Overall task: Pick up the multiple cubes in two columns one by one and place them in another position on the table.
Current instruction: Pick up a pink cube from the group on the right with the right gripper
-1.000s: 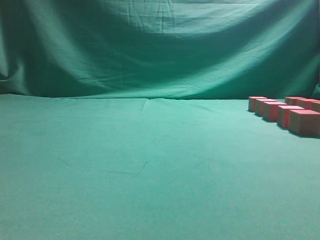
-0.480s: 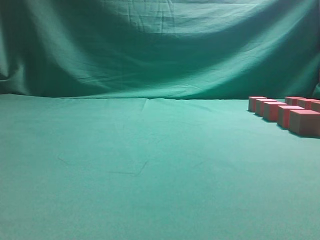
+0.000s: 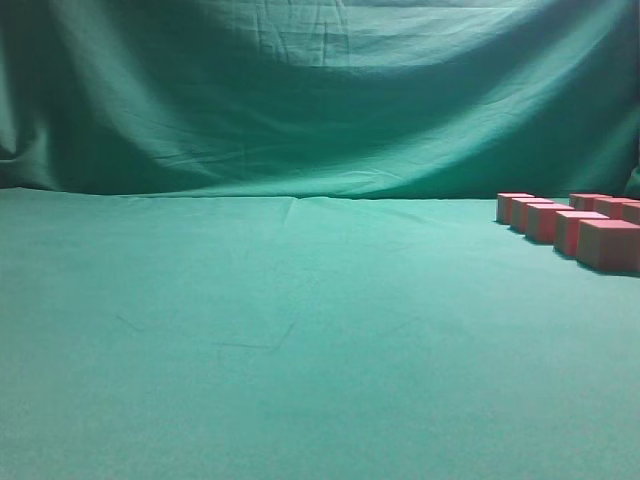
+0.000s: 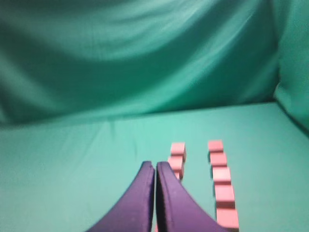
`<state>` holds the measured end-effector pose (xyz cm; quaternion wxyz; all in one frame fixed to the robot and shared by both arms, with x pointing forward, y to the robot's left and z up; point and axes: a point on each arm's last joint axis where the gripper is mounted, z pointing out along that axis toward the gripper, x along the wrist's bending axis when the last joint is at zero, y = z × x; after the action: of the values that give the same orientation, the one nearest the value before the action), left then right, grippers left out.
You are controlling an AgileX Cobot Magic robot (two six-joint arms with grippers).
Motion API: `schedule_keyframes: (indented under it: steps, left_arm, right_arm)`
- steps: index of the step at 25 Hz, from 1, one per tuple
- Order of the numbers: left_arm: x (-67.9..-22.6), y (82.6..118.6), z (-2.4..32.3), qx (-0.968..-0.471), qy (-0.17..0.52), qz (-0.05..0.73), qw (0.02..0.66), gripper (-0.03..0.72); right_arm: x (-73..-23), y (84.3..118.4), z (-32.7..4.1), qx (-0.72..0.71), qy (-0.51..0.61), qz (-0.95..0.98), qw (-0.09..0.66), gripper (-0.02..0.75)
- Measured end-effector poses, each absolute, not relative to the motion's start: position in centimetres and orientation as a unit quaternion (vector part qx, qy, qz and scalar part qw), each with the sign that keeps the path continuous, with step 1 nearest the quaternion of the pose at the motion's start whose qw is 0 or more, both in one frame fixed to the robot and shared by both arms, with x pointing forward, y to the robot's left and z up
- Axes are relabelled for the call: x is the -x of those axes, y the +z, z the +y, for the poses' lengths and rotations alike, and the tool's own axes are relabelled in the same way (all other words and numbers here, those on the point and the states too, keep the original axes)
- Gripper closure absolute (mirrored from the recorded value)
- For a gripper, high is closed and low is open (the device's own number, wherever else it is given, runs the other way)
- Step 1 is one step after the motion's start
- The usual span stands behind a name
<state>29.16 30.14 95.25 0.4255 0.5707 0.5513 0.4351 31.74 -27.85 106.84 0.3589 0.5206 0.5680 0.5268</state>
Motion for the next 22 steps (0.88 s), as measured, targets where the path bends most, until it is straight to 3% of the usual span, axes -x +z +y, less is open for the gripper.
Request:
schedule_keyframes:
  steps: [7, 13, 22]
  left_arm:
    - [-29.2, 95.3, 30.1, -0.571, 0.435, 0.551, 0.426, 0.688]
    - [-29.2, 95.3, 30.1, -0.571, 0.435, 0.551, 0.426, 0.688]
    - [-29.2, 95.3, 30.1, -0.571, 0.435, 0.551, 0.426, 0.688]
  right_arm:
    - [-35.9, 108.6, -27.1, -0.537, 0.418, 0.687, 0.254, 0.738]
    - [-40.2, 108.0, -26.8, -0.584, 0.316, 0.734, 0.143, 0.738]
    - [-45.4, 106.4, -23.5, -0.597, 0.191, 0.77, 0.116, 0.738]
